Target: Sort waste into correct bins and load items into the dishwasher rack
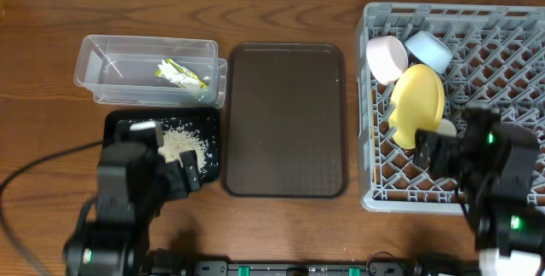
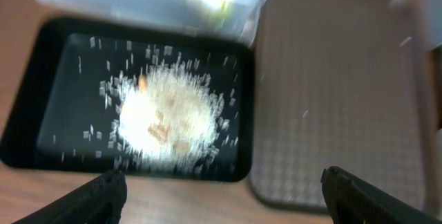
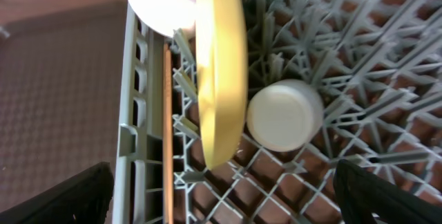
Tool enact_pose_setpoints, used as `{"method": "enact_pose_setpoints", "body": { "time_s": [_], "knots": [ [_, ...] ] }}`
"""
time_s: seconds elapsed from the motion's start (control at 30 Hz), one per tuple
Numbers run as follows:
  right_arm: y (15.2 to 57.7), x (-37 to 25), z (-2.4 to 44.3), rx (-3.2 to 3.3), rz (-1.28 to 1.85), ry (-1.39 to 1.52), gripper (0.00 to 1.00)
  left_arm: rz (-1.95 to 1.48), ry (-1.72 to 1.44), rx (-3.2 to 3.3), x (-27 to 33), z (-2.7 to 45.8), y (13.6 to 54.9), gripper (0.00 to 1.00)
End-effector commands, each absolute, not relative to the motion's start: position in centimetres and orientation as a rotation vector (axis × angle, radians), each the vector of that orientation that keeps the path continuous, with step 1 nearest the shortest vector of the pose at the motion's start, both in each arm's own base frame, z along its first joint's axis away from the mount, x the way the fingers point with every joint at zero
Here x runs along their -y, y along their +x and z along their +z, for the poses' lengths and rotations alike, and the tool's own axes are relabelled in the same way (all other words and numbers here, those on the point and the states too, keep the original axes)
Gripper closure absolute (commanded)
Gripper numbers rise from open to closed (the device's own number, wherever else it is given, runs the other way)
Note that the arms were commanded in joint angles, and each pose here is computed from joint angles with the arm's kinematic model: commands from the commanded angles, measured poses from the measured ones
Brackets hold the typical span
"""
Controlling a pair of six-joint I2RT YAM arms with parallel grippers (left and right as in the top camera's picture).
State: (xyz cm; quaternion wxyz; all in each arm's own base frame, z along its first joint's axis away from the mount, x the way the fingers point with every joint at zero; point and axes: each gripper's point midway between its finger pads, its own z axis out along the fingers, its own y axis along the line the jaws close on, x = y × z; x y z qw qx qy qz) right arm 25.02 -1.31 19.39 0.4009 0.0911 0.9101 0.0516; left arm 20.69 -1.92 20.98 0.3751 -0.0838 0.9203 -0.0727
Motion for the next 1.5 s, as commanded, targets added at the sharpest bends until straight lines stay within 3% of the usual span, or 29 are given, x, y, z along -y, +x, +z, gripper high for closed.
{"method": "enact_pose_setpoints", "body": {
  "time_s": [0.0,1.0,1.27,1.47],
  "knots": [
    [23.9,2.0,19.4,-2.248,0.076,0.243,0.01,-0.192,-0.189,-2.276,1.9,22.2,20.4,0.07],
    [21.2,2.0,17.5,-2.334,0.046,0.25,0.01,-0.192,-0.189,-2.271,1.8,22.3,19.6,0.06],
    [22.8,0.0,20.5,-2.028,0.053,0.043,0.01,-0.192,-0.189,-2.27,1.8,22.3,19.6,0.06],
    [23.5,-1.5,20.1,-1.776,0.093,-0.03,0.01,-0.192,-0.189,-2.271,1.8,22.3,19.6,0.06]
  ]
}}
